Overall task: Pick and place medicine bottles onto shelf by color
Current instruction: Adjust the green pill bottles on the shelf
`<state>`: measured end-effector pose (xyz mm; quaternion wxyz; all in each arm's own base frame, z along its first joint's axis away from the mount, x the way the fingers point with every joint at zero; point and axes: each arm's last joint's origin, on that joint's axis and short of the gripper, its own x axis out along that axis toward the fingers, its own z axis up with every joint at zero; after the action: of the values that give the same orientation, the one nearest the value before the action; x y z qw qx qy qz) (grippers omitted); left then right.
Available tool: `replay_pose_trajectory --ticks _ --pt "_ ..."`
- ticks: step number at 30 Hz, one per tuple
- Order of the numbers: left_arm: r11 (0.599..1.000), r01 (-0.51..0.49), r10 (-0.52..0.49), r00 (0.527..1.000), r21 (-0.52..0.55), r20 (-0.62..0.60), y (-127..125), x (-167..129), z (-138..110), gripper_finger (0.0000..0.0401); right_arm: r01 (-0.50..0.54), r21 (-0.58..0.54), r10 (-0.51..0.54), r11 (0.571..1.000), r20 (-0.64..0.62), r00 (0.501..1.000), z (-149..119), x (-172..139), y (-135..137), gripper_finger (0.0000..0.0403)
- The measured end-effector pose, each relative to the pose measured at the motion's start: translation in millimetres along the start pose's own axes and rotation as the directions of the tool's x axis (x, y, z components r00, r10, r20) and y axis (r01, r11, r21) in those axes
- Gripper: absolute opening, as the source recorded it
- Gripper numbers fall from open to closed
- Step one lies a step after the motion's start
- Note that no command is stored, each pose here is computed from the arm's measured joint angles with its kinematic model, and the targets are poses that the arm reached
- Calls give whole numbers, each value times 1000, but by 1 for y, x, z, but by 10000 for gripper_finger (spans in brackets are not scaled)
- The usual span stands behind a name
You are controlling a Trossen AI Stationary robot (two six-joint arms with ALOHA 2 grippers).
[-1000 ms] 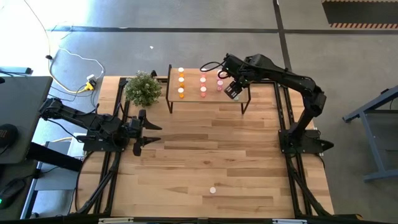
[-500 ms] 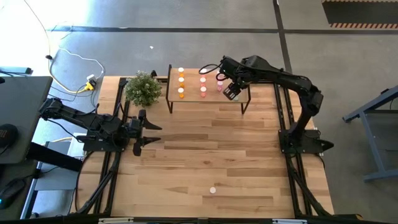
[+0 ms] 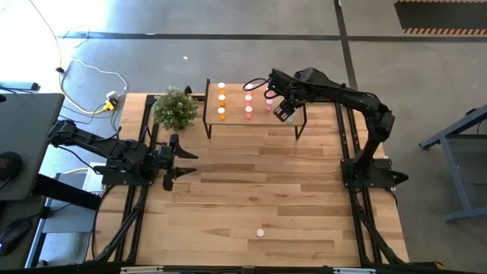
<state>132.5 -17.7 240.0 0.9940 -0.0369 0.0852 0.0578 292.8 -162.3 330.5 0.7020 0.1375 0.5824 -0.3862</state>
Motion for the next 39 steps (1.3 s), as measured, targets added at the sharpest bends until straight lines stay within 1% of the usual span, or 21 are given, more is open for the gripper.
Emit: replay_pose_trajectory --ticks 5,9,18,26,39 --pt "1000 0 0 1000 0 0 0 0 0 200 9 0 -9 1000 3 1000 0 0 0 167" --pt "1000 0 0 1000 0 0 0 0 0 200 38 1 -38 999 11 999 0 0 -1 167" --pt "1000 0 0 1000 0 0 0 0 0 200 41 12 -42 999 41 998 3 0 -1 167" --pt "1000 0 0 1000 0 0 0 0 0 200 71 4 -71 997 48 996 3 0 -2 167" --pt "1000 0 0 1000 1 -1 0 0 0 200 66 6 -66 998 47 997 3 -1 -1 167"
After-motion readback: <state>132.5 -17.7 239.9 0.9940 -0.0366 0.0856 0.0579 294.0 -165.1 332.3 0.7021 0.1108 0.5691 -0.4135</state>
